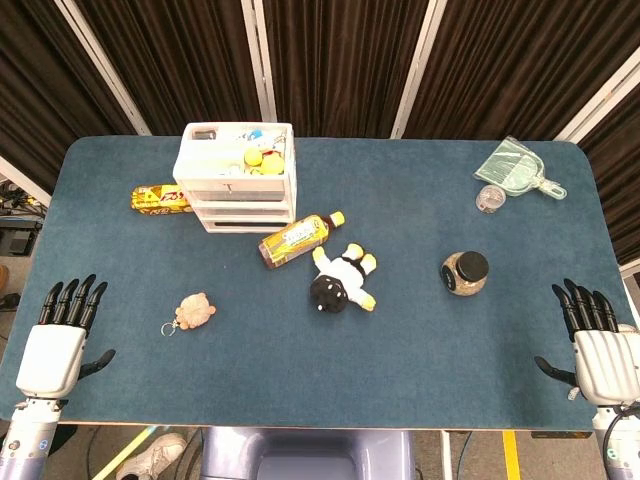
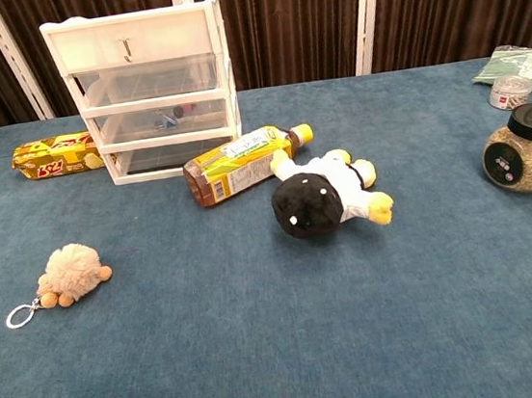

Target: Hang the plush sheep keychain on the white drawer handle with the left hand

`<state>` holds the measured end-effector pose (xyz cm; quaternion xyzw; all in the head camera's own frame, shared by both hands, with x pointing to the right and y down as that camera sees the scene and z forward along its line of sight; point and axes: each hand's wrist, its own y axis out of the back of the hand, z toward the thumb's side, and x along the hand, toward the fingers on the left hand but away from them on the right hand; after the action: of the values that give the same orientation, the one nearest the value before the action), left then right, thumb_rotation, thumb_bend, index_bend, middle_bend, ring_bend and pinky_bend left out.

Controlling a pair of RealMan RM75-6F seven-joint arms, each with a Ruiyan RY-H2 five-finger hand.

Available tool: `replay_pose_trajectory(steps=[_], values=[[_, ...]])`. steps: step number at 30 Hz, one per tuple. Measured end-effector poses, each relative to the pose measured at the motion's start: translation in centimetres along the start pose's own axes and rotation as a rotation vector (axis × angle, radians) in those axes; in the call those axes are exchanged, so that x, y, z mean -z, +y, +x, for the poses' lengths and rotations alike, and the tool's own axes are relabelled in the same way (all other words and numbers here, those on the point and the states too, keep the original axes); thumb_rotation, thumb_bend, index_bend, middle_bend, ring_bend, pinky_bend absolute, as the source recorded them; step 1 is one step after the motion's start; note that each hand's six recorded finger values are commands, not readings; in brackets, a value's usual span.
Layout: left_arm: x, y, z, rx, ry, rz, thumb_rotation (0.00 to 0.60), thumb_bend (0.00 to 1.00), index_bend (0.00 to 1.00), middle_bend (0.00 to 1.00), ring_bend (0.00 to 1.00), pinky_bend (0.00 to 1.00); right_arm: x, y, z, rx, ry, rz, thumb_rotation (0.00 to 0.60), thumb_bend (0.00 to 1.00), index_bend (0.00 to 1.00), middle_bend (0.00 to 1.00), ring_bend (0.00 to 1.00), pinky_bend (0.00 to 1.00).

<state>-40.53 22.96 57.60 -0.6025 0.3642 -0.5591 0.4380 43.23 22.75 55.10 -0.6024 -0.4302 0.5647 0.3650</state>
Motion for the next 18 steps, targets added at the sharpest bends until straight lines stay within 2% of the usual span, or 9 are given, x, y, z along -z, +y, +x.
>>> replay_pose_trajectory(steps=[18], values=[[0.0, 0.09, -0.14, 0.001, 0.0, 0.0, 0.6, 0.11, 0.0, 0.0, 0.0, 0.0, -0.21, 0.01, 0.08, 0.001, 0.008, -0.001, 0.6, 0.02, 0.0, 0.0, 0.0, 0.0]])
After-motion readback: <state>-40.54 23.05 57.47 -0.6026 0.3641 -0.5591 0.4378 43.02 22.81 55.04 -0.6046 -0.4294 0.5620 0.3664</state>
